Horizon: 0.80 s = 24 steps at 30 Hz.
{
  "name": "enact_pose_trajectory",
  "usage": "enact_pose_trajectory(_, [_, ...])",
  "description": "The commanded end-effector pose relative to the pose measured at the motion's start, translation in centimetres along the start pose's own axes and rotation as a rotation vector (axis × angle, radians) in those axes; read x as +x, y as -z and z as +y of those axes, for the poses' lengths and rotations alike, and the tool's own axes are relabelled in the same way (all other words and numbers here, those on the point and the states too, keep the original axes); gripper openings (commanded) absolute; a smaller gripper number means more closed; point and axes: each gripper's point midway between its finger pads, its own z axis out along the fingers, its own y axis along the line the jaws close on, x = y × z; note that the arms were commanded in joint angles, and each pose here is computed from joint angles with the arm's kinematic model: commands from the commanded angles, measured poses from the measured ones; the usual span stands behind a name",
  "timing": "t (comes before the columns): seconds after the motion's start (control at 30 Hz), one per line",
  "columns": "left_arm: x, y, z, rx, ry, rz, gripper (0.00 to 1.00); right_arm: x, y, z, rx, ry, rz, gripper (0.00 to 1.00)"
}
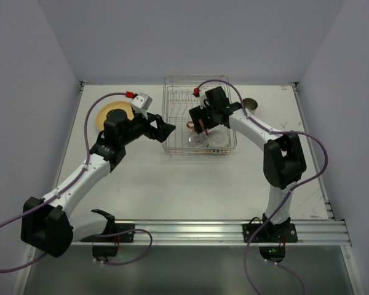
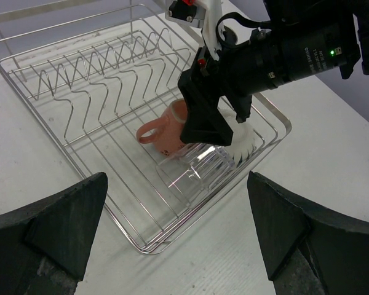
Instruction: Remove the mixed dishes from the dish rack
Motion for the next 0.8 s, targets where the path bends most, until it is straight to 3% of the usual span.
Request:
enact_pose_trajectory(0.0, [-1.0,0.3,-0.3,0.015,-0.021,-0.044,1.00,-2.6,0.1,0.0,0.004,0.033,-0.072,0.81])
enact_pose_trajectory(0.77, [-0.7,0.0,-0.1,0.015,-0.019,-0.037,1.00,-1.9,-2.1,0.2,0.018,0.050,-0.013,0.79])
